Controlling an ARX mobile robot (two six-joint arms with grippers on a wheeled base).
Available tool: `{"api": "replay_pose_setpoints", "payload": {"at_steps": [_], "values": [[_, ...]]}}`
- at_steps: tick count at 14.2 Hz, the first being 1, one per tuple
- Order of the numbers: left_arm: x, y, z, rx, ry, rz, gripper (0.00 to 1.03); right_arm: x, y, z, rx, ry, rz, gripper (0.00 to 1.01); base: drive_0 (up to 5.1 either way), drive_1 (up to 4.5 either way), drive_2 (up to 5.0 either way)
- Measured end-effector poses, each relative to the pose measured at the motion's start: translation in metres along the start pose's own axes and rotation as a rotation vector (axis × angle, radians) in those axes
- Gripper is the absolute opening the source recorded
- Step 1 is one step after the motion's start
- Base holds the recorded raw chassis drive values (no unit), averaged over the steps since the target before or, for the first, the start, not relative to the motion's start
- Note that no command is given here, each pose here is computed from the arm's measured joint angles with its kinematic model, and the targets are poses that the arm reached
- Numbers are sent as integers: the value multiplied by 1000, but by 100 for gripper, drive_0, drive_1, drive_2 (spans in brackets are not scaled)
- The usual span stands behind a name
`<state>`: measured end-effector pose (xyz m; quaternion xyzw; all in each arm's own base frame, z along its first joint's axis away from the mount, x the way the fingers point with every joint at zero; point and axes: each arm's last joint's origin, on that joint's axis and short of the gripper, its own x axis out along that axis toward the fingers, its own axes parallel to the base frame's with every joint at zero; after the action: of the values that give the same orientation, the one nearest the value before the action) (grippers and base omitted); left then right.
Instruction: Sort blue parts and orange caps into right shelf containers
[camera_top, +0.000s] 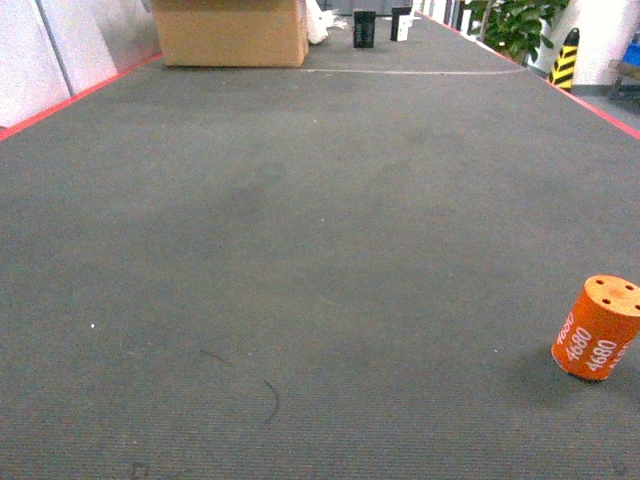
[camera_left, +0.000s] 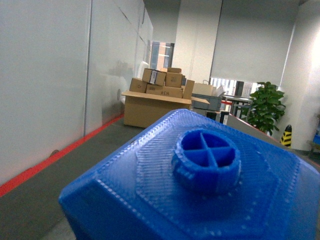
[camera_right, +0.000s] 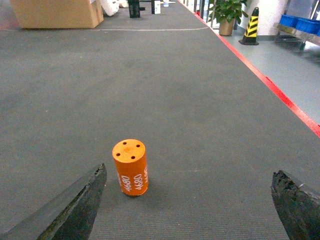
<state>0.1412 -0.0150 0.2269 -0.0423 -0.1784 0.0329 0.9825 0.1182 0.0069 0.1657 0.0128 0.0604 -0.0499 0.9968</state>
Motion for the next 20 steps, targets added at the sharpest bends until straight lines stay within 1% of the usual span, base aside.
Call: {"api": "replay_pose_setpoints", "payload": {"at_steps": [1,3,5,12,15,17,20], "values": [[0,0,0,0,0,0,59,7,4,1,-2,-6,7,98,0,0,0],[0,0,0,0,0,0,59,17,8,0,-7,-3,6,98,0,0,0],[0,0,0,0,0,0,59,34,12,4,-18,-17,3,98,0,0,0],[0,0,0,0,0,0,59,81,23,7,-45,-15,-7,98,0,0,0],[0,0,0,0,0,0,59,94,27,4,-55,-1,-11,98,0,0,0],[0,0,0,0,0,0,59,99,31,3,-63,-4,-1,98,0,0,0],[0,0,0,0,0,0,59,107,35,-4,-76,13,2,98,0,0,0]]}}
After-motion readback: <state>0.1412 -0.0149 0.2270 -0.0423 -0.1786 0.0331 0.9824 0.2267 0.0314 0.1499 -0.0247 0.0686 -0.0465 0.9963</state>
